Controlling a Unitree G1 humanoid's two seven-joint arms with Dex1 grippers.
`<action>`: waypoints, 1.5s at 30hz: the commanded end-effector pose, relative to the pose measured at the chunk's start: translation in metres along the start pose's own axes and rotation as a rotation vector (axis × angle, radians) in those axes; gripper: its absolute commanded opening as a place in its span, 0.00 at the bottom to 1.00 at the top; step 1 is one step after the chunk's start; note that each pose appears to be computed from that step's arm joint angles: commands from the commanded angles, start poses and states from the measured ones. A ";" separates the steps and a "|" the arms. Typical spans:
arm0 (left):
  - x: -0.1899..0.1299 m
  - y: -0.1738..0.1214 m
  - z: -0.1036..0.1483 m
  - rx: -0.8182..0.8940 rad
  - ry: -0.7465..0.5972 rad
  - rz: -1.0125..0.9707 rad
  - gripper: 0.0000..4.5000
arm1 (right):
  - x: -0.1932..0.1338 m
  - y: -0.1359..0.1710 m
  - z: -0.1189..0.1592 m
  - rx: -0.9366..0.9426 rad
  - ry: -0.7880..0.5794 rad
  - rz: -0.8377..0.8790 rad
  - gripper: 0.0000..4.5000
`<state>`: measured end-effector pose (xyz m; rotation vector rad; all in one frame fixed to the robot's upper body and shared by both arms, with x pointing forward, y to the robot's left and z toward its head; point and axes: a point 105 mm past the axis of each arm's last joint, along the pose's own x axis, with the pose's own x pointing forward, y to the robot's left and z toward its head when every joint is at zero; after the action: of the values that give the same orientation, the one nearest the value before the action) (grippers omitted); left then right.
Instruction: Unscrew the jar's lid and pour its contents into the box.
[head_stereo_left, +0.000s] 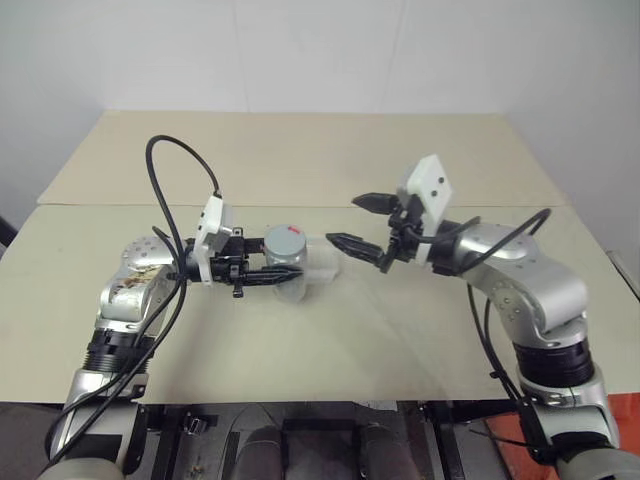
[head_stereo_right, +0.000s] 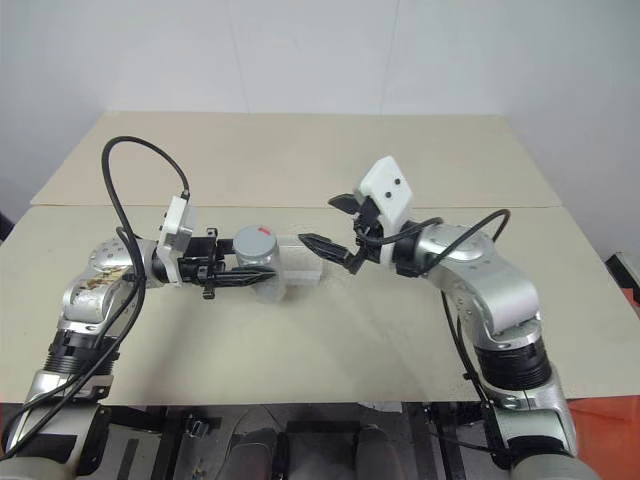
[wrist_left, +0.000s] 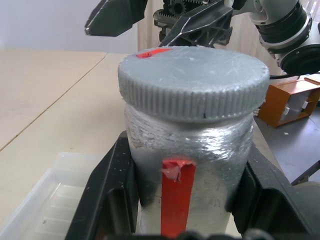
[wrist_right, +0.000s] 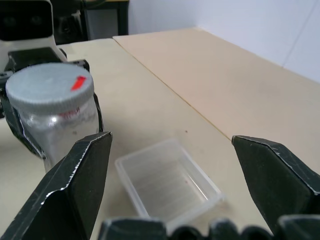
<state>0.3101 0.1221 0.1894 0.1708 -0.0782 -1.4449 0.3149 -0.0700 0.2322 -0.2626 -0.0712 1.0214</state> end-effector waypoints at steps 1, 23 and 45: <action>0.001 0.001 0.012 0.057 -0.013 0.000 0.44 | -0.008 0.009 0.014 -0.064 -0.051 0.049 0.99; 0.018 0.020 0.017 0.124 -0.050 0.028 0.44 | 0.059 0.031 0.043 -0.062 -0.128 0.074 0.99; 0.001 0.017 0.019 0.132 -0.029 0.057 0.44 | 0.037 0.010 0.033 -0.039 -0.103 0.018 0.99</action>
<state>0.3297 0.1174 0.1958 0.2436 -0.1345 -1.3764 0.3133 -0.0078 0.2415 -0.2452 -0.1190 1.1363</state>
